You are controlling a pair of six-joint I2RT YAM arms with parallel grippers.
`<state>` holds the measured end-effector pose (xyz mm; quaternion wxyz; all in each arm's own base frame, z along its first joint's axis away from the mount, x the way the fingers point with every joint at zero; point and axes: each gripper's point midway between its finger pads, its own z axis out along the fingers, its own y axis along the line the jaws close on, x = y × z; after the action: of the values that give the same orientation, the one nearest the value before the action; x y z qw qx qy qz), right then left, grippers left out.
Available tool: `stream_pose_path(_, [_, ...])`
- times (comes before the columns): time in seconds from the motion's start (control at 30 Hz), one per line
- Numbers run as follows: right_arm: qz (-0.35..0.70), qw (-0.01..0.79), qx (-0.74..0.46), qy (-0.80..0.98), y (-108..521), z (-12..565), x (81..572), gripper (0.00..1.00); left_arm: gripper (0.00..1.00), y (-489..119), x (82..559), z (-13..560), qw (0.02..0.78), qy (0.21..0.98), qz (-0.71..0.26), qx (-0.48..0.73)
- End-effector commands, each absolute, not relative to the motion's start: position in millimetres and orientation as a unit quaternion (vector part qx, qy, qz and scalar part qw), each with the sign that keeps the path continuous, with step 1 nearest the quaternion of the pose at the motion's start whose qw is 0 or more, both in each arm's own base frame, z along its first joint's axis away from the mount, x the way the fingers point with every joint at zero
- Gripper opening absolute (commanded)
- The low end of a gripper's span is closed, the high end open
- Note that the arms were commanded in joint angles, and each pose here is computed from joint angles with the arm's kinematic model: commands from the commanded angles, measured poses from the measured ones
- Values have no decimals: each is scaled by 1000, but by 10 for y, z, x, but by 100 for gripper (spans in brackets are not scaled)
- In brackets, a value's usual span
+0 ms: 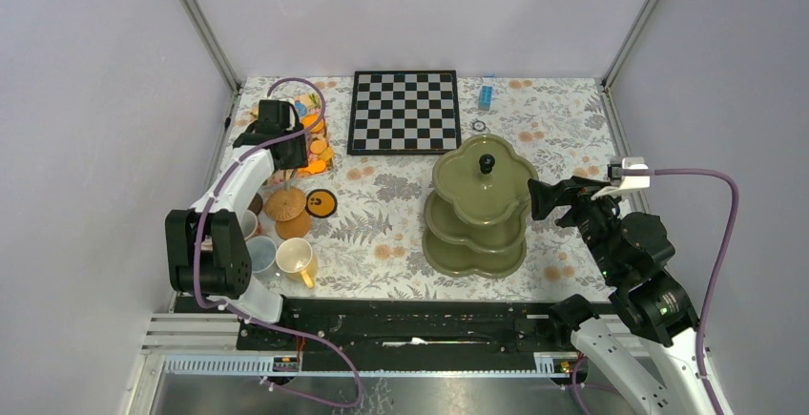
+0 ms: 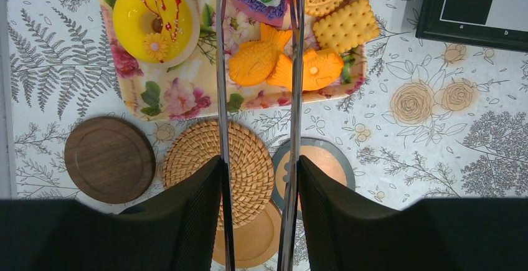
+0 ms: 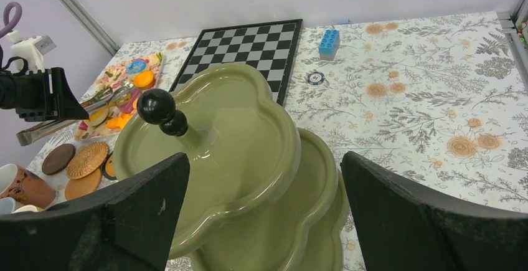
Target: Serve the afternoon tea
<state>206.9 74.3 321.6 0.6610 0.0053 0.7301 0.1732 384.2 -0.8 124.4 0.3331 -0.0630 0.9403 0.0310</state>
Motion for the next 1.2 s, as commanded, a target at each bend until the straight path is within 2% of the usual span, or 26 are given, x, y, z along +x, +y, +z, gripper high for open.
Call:
stream_pose_path(0.0, [191, 672, 5, 716, 792, 3316, 2073, 98, 49, 8, 4034, 1377, 357, 932, 24, -62])
stream_pose_path(0.4, [192, 671, 5, 716, 794, 3298, 2070, 98, 52, 33, 4046, 1286, 347, 935, 27, -64])
stream_pose_path(0.53, [192, 672, 5, 716, 793, 3304, 2068, 98, 49, 44, 4046, 1260, 344, 936, 30, -65])
stream_pose_path(0.73, [194, 672, 5, 715, 794, 3310, 2062, 98, 40, 86, 4032, 1307, 349, 934, 40, -69])
stream_pose_path(1.17, [194, 671, 7, 716, 798, 3317, 2072, 98, 32, 74, 3837, 1924, 411, 907, 55, -73])
